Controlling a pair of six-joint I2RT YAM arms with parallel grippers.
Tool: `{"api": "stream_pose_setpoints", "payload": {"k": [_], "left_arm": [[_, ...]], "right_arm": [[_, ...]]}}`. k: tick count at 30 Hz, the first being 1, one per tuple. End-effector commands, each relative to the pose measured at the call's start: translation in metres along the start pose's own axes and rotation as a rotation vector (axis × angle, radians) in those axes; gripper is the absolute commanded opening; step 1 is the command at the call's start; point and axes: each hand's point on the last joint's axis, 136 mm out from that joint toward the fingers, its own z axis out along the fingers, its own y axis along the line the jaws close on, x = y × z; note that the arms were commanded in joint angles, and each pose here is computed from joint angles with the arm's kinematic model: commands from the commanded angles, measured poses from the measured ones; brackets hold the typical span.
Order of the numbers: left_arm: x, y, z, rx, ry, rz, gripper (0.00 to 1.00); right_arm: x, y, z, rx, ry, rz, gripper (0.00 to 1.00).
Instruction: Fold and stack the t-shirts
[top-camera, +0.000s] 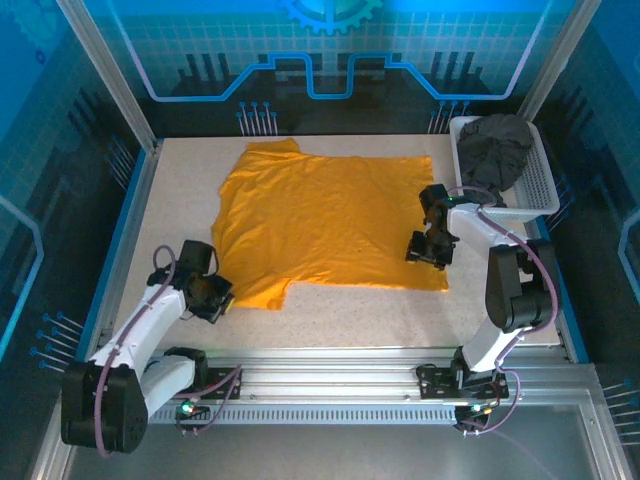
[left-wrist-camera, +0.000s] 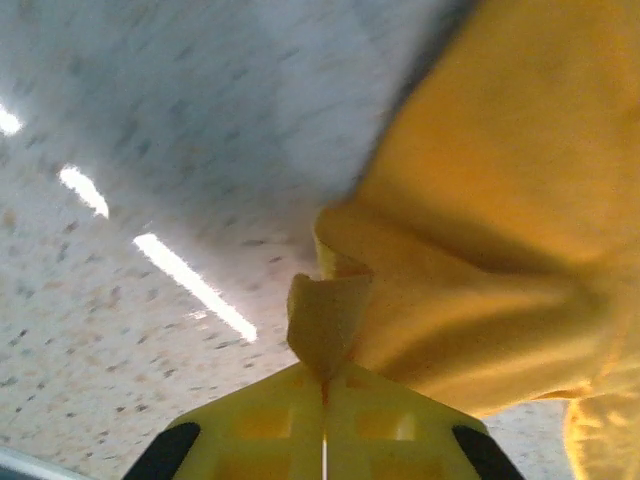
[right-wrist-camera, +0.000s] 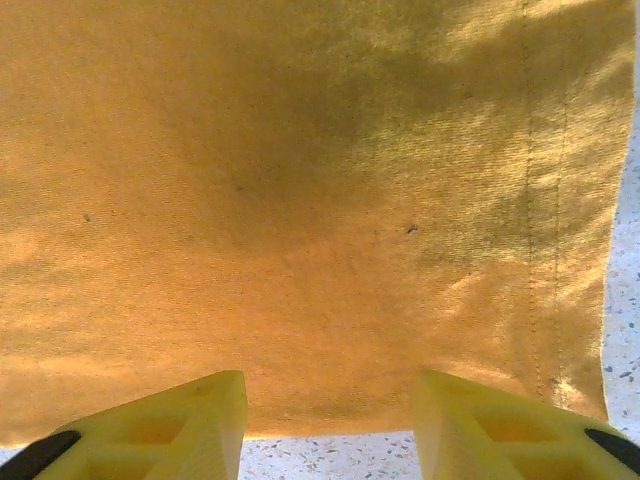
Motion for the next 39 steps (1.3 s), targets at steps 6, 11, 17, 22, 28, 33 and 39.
{"api": "stream_pose_setpoints", "payload": {"k": [6, 11, 17, 22, 28, 33, 39], "left_arm": [[0.01, 0.013, -0.012, -0.04, 0.021, 0.011, 0.41], [-0.002, 0.014, -0.023, -0.084, -0.048, 0.066, 0.43], [-0.01, 0.023, -0.021, -0.1, -0.101, 0.078, 0.43], [-0.01, 0.011, -0.002, -0.065, -0.066, 0.167, 0.39], [-0.011, 0.018, 0.015, -0.113, -0.034, 0.244, 0.38], [-0.013, 0.009, 0.03, -0.067, -0.03, 0.282, 0.31], [-0.001, 0.015, 0.034, -0.047, 0.014, 0.266, 0.02]], "right_arm": [[0.005, 0.0, -0.003, -0.013, -0.005, -0.001, 0.47], [0.007, -0.003, -0.005, -0.007, -0.014, -0.011, 0.47], [0.012, -0.008, -0.007, 0.0, -0.018, -0.017, 0.47], [0.014, -0.011, -0.007, 0.003, -0.015, -0.019, 0.47], [0.011, -0.012, -0.008, -0.003, -0.017, -0.01, 0.47], [0.01, -0.012, -0.006, -0.006, -0.012, -0.003, 0.47], [0.013, -0.019, -0.01, 0.019, -0.026, 0.012, 0.47]]}}
